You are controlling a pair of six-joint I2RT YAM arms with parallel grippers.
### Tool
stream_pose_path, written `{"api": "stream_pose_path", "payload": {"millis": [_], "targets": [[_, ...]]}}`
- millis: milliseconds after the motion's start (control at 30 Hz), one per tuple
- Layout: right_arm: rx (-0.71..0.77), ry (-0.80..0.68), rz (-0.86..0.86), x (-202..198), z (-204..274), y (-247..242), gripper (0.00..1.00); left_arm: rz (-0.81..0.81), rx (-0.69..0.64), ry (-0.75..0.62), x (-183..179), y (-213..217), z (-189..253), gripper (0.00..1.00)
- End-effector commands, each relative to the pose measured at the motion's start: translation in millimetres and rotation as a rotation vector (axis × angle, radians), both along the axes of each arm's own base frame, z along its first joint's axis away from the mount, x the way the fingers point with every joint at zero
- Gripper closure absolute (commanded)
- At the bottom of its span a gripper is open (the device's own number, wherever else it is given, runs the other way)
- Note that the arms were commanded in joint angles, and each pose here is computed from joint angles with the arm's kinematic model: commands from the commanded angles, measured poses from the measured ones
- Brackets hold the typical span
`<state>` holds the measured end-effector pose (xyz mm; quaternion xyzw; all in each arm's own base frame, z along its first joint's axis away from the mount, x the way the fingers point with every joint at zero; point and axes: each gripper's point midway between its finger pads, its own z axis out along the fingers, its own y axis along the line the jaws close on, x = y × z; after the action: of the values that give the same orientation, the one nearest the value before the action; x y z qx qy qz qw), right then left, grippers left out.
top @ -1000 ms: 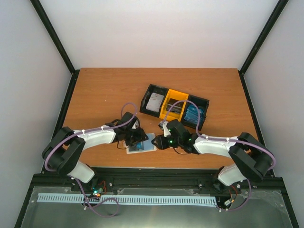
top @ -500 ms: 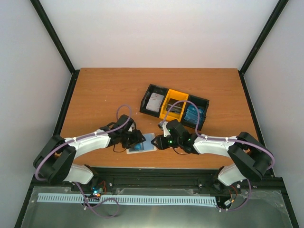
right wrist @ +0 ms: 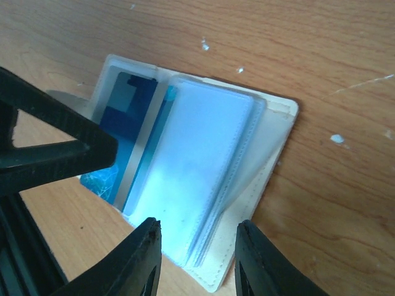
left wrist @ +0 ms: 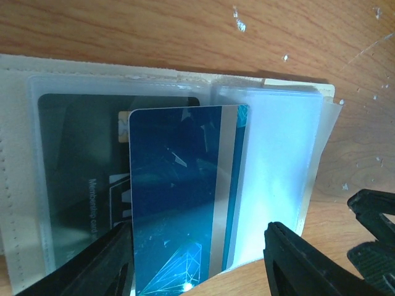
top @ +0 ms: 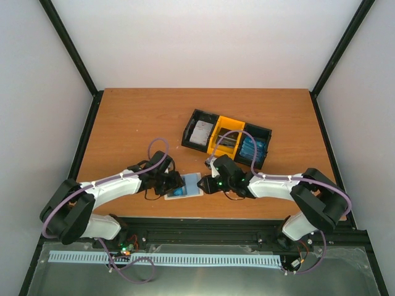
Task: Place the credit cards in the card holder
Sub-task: Insert the credit card into the card holder.
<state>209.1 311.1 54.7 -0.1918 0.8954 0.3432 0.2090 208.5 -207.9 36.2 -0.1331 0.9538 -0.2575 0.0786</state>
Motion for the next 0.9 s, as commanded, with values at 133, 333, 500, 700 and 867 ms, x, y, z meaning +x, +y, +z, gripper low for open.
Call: {"api": "stream_pose_path", "payload": {"millis": [133,333,500,700,867], "targets": [[-0.081,0.006,-0.038,10,-11,-1,0.68,-0.001,0.044,-0.005,7,3,1,0.43],[-0.092,0.042,-0.014,6,-21,3,0.71,-0.042,0.014,-0.016,11,-7,3,0.48],[-0.085,0.068,0.006,2,-25,6,0.72,-0.097,-0.048,-0.037,13,-23,9,0.53],[-0.075,0.081,0.012,0,-26,8,0.72,-0.14,-0.063,-0.05,15,-35,11,0.53],[-0.075,0.083,0.005,0,-28,7,0.73,-0.178,-0.088,-0.073,20,-47,15,0.53]]}}
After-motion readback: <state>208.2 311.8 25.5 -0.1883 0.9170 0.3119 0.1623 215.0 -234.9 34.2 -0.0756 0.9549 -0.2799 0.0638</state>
